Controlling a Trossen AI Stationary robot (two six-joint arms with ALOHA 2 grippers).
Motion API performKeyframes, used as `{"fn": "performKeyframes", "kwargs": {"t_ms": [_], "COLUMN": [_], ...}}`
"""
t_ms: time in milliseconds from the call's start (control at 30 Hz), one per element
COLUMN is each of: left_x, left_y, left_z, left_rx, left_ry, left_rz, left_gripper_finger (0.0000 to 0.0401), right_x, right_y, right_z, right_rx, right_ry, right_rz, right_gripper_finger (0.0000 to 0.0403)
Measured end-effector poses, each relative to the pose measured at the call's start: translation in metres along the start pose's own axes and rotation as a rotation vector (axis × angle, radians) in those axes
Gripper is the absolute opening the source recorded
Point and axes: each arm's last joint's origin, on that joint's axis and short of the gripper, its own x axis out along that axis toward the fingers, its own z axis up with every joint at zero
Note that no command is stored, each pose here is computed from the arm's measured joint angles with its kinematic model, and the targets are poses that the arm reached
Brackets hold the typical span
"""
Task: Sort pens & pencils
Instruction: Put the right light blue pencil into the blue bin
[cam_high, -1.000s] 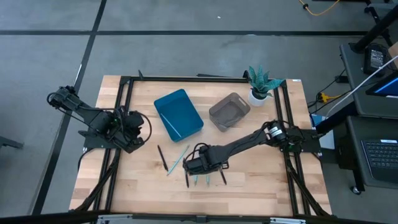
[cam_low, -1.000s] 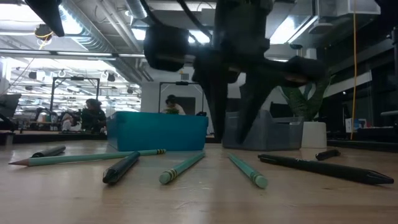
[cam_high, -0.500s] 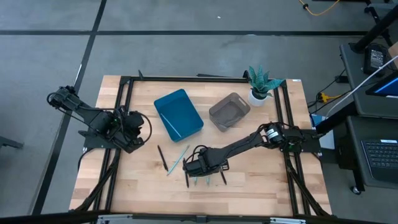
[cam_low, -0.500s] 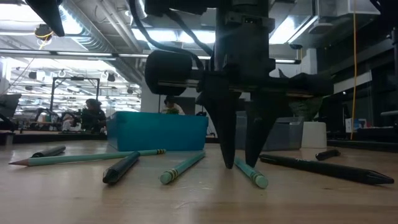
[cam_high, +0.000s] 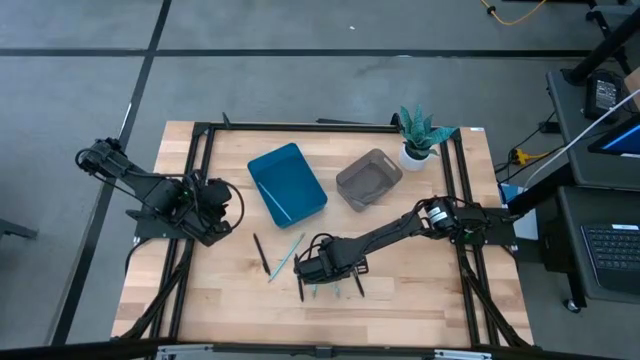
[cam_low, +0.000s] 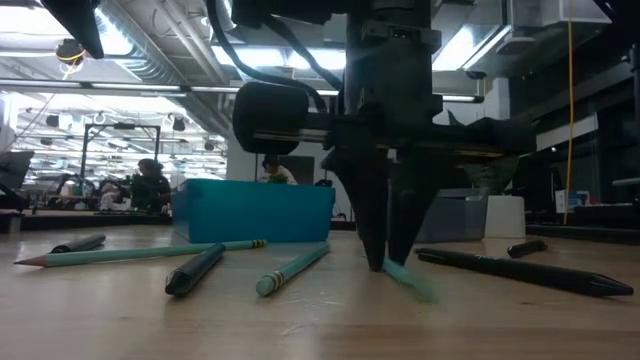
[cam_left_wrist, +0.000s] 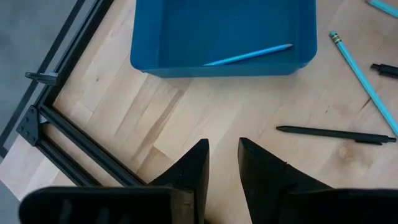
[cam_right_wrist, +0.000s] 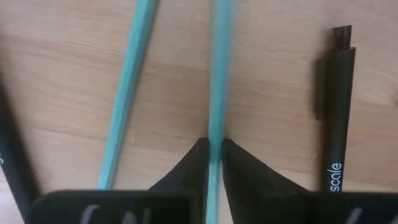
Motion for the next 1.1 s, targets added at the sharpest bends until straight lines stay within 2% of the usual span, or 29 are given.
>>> {"fn": "performKeyframes", "kwargs": {"t_ms": [167, 433, 667, 1100], "left_x": [0.000, 0.000, 0.000, 0.000], "left_y": [0.000, 0.000, 0.000, 0.001], "left_z": [0.000, 0.001, 0.001, 0.001], "left_rx": [0.000, 0.001, 0.001, 0.001], "left_ry": [-0.015, -0.021, -0.023, -0.037], "left_rz": [0.008, 0.012, 0.013, 0.021], "left_gripper_finger": [0.0080, 0.0080, 0.0080, 0.0080], "right_x": [-0.002, -0.012, -0.025, -0.071], "right_y": [0.001, 0.003, 0.009, 0.009], "right_z": [0.000, -0.001, -0.002, -0.004], "right_rx": [0.000, -0.005, -0.034, -0.045], "right_ry": [0.010, 0.012, 0.017, -0.011], "right_rz": [0.000, -0.026, 0.002, -0.025], "right_gripper_finger": [0.0020, 0.0036, 0.0020, 0.0024]}}
